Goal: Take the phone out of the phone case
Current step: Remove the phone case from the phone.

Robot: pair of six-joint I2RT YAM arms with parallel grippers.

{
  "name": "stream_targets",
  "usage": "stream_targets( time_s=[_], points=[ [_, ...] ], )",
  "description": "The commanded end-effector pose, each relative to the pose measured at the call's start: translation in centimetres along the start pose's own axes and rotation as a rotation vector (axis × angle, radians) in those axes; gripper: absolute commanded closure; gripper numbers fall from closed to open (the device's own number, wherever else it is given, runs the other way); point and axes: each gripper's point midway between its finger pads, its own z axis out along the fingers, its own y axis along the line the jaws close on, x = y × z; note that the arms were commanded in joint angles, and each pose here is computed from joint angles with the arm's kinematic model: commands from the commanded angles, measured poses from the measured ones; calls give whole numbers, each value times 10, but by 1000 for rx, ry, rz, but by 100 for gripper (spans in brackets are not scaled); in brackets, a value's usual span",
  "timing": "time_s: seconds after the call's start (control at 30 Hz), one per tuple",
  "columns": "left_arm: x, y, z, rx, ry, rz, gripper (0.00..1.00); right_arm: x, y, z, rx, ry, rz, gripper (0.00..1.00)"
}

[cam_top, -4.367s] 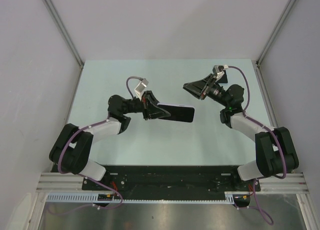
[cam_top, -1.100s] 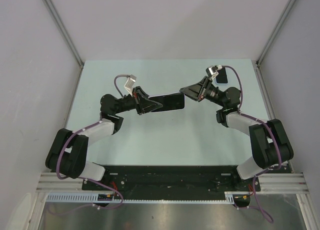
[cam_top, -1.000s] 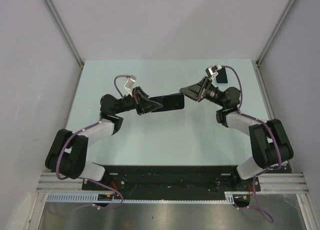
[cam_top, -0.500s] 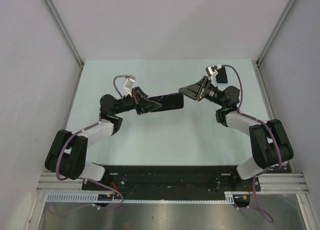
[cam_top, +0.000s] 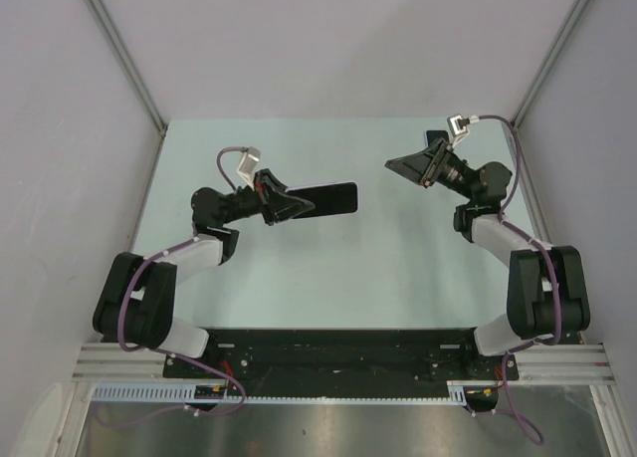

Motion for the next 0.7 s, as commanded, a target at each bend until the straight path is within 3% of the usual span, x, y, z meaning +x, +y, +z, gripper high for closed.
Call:
stream_targets(
  time_s=[0.0,0.03,0.07,0.1,0.2,0.5,0.67],
  points=[
    [-49,-31,-9,113,-137,369,100,-11,33,-1,-57,50,-345,47],
    [-48,-27,-10,102,-137,360,100,-7,23,0,-5,83,-311,46],
    [-45,-22,-12,89,-133,341,100,-7,23,0,4,99,-453,43],
    [-44,-16,-15,73,-132,329,100,4,11,-2,57,150,-418,42],
    [-40,-6,-17,45,-115,281,100,25,2,-1,88,255,-601,37],
    [-32,-12,-17,57,-46,227,100,120,-5,-8,-94,569,-701,38],
    [-25,-29,-20,82,-8,223,100,156,-5,-9,-171,668,-781,38]
  ],
)
